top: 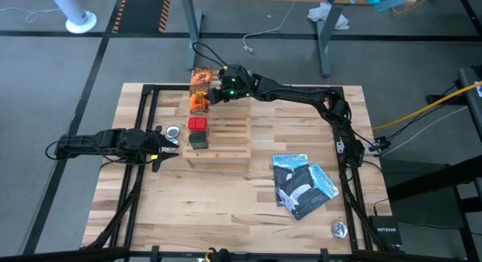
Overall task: Shelf spices
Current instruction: Remove the orange seasoning pack from the shelf
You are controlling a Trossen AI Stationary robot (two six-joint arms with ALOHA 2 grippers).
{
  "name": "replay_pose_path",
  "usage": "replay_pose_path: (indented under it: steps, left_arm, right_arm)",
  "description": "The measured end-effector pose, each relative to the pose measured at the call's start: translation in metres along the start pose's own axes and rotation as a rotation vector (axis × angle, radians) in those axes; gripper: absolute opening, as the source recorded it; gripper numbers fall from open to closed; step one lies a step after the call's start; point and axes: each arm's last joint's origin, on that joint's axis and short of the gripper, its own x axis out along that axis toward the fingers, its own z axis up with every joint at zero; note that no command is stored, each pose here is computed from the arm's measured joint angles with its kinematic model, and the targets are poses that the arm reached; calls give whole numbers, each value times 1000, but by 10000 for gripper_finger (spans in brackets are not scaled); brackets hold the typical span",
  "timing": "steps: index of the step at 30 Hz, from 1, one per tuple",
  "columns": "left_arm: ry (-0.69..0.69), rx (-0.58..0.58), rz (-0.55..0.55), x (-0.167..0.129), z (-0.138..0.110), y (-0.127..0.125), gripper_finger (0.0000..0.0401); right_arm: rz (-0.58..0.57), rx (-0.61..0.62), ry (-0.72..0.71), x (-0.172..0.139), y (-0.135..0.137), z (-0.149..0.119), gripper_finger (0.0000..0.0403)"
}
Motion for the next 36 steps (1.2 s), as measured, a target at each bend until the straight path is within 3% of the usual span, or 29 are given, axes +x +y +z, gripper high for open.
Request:
replay_pose_path:
  steps: [36]
  left_arm:
    - [-11, 1, 8, 0, 1, 0, 162]
  right_arm:
    - [1, -14, -2, 0, 1, 0, 182]
